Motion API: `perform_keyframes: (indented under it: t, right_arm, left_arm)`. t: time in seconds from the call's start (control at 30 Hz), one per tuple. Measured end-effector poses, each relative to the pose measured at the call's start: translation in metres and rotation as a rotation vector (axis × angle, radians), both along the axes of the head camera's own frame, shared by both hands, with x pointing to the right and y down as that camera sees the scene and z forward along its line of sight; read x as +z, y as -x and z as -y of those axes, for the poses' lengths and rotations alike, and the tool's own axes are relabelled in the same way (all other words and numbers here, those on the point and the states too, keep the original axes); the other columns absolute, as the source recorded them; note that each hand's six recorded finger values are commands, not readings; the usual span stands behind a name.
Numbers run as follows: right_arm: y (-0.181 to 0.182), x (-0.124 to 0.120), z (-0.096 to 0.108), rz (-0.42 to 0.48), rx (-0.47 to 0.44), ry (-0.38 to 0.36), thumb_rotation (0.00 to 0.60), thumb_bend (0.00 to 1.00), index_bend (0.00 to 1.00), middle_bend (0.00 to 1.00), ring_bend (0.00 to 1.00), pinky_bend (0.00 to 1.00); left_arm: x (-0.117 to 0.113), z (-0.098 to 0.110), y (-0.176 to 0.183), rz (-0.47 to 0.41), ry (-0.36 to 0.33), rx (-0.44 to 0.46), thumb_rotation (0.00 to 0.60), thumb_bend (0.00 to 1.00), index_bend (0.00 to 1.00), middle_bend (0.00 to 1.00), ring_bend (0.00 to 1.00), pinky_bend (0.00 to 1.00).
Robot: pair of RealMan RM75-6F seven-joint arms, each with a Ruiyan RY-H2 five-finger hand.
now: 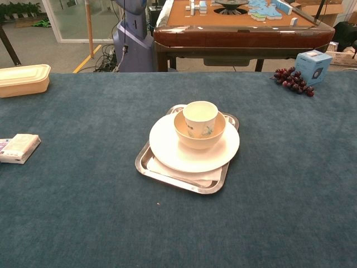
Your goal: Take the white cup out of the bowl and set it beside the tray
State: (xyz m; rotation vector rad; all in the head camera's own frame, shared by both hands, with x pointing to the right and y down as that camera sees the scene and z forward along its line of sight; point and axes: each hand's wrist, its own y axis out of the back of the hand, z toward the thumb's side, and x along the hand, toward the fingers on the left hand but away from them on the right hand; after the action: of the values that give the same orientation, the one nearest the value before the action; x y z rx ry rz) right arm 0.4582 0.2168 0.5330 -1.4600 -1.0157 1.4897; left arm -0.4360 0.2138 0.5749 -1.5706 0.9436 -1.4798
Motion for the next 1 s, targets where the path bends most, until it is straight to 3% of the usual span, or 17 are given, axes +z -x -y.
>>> perform_keyframes:
  t: [0.33,0.53,0.83,1.0]
  right_arm:
    - [0.008,0.004,0.01,0.003,-0.028,0.022,0.6,0.05,0.0,0.0,0.0,0.0]
    - [0.02,0.005,0.026,0.036,-0.057,0.068,0.6,0.05,0.0,0.0,0.0,0.0]
    - [0.05,0.029,0.067,0.065,-0.145,0.21,0.6,0.05,0.0,0.0,0.0,0.0]
    - [0.077,0.049,0.102,0.077,-0.214,0.29,0.6,0.05,0.0,0.0,0.0,0.0]
  left_arm:
    - [-0.004,0.0,-0.002,-0.009,-0.012,0.0,0.6,0.32,0.0,0.0,0.0,0.0]
    - [-0.007,-0.002,0.001,-0.014,-0.013,-0.007,0.6,0.32,0.0,0.0,0.0,0.0]
    - [-0.01,-0.003,0.015,0.006,-0.024,-0.055,0.6,0.32,0.0,0.0,0.0,0.0]
    - [-0.008,-0.001,0.019,0.016,-0.019,-0.071,0.6,0.32,0.0,0.0,0.0,0.0]
